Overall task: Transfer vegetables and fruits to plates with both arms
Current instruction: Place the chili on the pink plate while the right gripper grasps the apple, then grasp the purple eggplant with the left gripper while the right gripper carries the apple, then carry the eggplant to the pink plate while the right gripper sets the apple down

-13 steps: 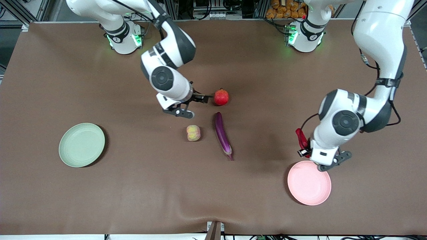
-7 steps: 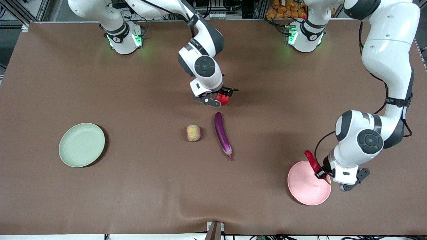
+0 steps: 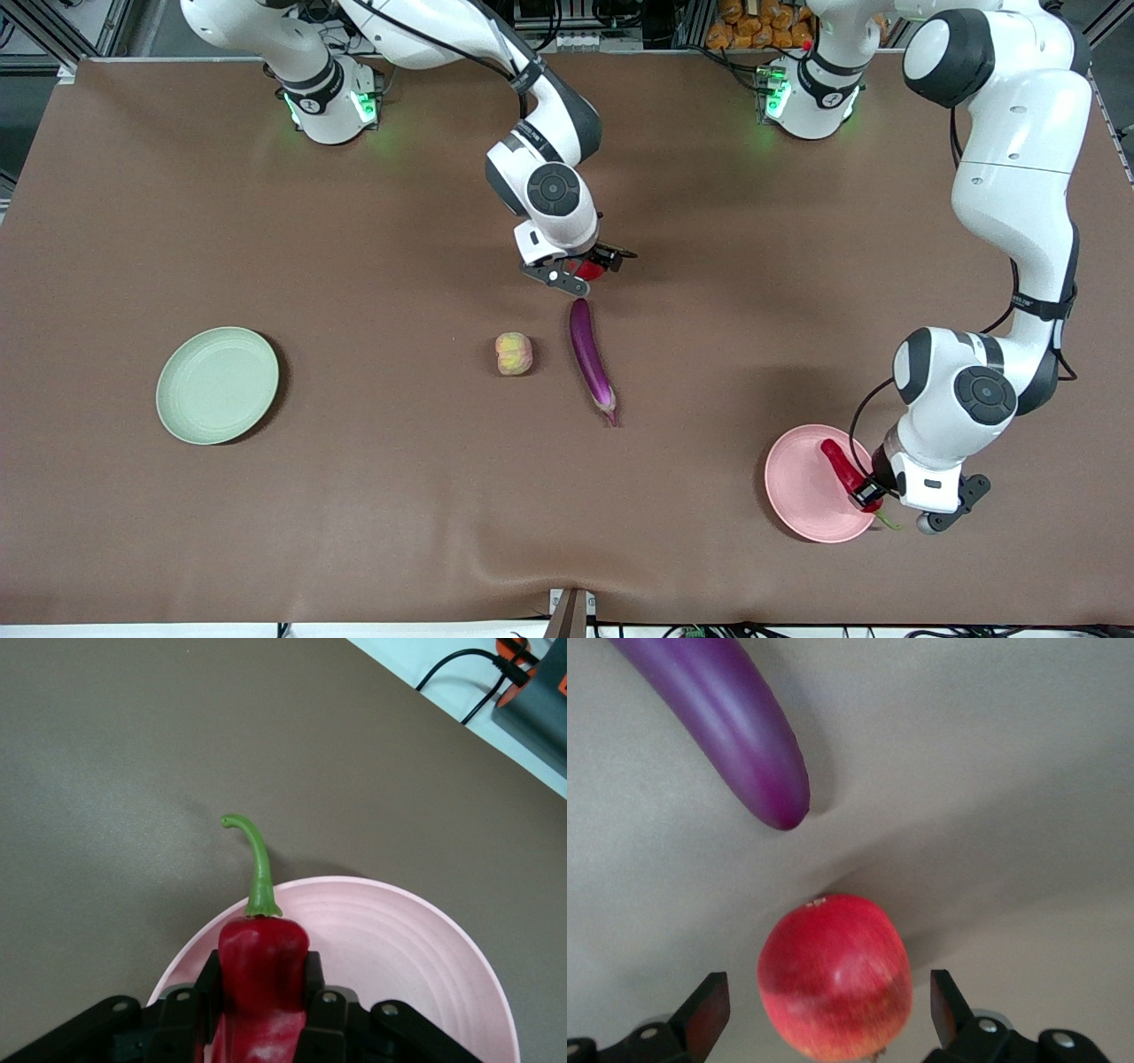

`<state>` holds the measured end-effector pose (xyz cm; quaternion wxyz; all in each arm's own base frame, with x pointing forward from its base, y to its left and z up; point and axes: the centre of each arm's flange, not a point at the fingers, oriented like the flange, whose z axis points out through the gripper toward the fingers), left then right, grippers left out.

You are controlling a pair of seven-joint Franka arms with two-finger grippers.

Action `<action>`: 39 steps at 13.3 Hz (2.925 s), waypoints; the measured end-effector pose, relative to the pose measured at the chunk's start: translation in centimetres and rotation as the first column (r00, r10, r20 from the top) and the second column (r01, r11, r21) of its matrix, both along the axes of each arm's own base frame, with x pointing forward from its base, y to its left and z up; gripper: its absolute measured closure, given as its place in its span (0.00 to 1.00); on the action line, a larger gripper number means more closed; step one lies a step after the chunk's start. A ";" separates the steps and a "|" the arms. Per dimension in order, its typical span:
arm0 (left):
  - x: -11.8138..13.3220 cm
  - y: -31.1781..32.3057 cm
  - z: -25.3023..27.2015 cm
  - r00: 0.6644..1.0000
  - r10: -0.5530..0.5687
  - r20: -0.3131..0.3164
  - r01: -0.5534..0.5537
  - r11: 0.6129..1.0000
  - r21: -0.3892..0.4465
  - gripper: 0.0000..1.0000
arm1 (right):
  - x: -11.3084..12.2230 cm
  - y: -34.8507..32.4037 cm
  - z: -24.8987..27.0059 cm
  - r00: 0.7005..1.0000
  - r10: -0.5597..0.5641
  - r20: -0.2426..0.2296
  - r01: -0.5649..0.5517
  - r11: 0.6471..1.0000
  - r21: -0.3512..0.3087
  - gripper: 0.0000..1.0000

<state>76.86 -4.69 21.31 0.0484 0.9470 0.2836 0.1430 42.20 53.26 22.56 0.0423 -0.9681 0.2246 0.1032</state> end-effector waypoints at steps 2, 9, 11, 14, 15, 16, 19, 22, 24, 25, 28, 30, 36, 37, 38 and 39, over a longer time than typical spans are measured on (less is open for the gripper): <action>0.0 0.0 -0.3 1.000 0.000 -0.004 0.000 1.000 0.000 0.46 | -0.2 0.0 -1.2 1.000 0.001 -0.007 -0.001 1.000 -0.011 0.00; 0.1 -4.1 3.5 0.999 -0.024 -0.028 0.023 0.999 -0.029 0.00 | -1.8 1.0 -3.2 1.000 -0.007 -0.015 0.007 0.999 -0.032 0.10; -0.8 -9.2 5.5 0.998 0.029 -0.052 -0.033 0.996 -0.087 0.00 | -1.6 1.0 -3.0 1.000 -0.011 -0.010 0.011 1.000 -0.029 0.17; -4.0 -20.3 5.4 0.992 0.087 -0.097 -0.100 0.985 -0.142 0.00 | 0.4 0.0 -1.3 0.999 -0.036 0.001 0.036 0.999 -0.040 0.17; -5.6 -24.4 4.9 0.991 0.073 -0.110 -0.089 0.985 -0.146 0.00 | 1.7 -1.0 0.2 0.999 -0.051 0.000 0.051 0.997 -0.054 0.17; -7.1 -27.8 4.4 0.991 0.053 -0.120 -0.070 0.987 -0.147 0.00 | 3.2 -2.2 2.1 0.997 -0.071 0.003 0.071 0.995 -0.064 0.17; -10.4 -33.2 3.0 0.989 0.017 -0.149 -0.038 0.989 -0.142 0.07 | 7.5 -7.2 8.3 0.995 -0.096 -0.002 0.095 0.993 -0.073 0.17; -13.5 -35.7 0.1 0.978 0.005 -0.207 -0.030 0.992 -0.120 0.11 | 11.4 -14.5 12.1 0.997 -0.026 -0.067 0.022 0.998 -0.060 0.17; -16.0 -38.3 -1.2 0.972 0.010 -0.234 -0.037 0.993 -0.113 0.12 | 14.1 -20.2 13.3 0.994 0.036 -0.099 -0.039 0.999 -0.030 0.17; -17.3 -39.9 -1.4 0.970 0.007 -0.242 -0.034 0.993 -0.111 0.13 | 15.4 -23.2 13.6 0.992 0.069 -0.110 -0.070 0.997 -0.011 0.17; -20.8 -44.0 -1.6 0.968 -0.003 -0.250 -0.025 0.994 -0.110 0.14 | 18.7 -32.5 13.6 0.978 0.172 -0.117 -0.166 0.984 0.059 0.17; -21.9 -44.8 -2.3 0.966 -0.019 -0.256 -0.006 0.995 -0.098 0.15 | 20.2 -38.7 13.4 0.966 0.239 -0.099 -0.229 0.968 0.107 0.17; -21.5 -43.6 -2.8 0.974 -0.042 -0.224 0.030 0.998 -0.056 0.61 | 21.6 -53.7 9.8 0.892 0.451 -0.037 -0.436 0.877 0.201 0.17; -20.7 -43.3 -1.6 0.978 -0.034 -0.206 0.021 0.998 -0.065 0.61 | 21.6 -55.6 8.5 0.871 0.491 -0.022 -0.476 0.853 0.215 0.17; -19.4 -42.5 0.2 0.984 -0.017 -0.179 0.004 0.997 -0.076 0.61 | 21.7 -57.4 7.1 0.847 0.532 -0.003 -0.517 0.825 0.226 0.17; -17.8 -41.1 2.5 0.989 0.002 -0.147 -0.015 0.996 -0.087 0.61 | 21.7 -59.1 5.6 0.822 0.569 0.016 -0.556 0.797 0.236 0.17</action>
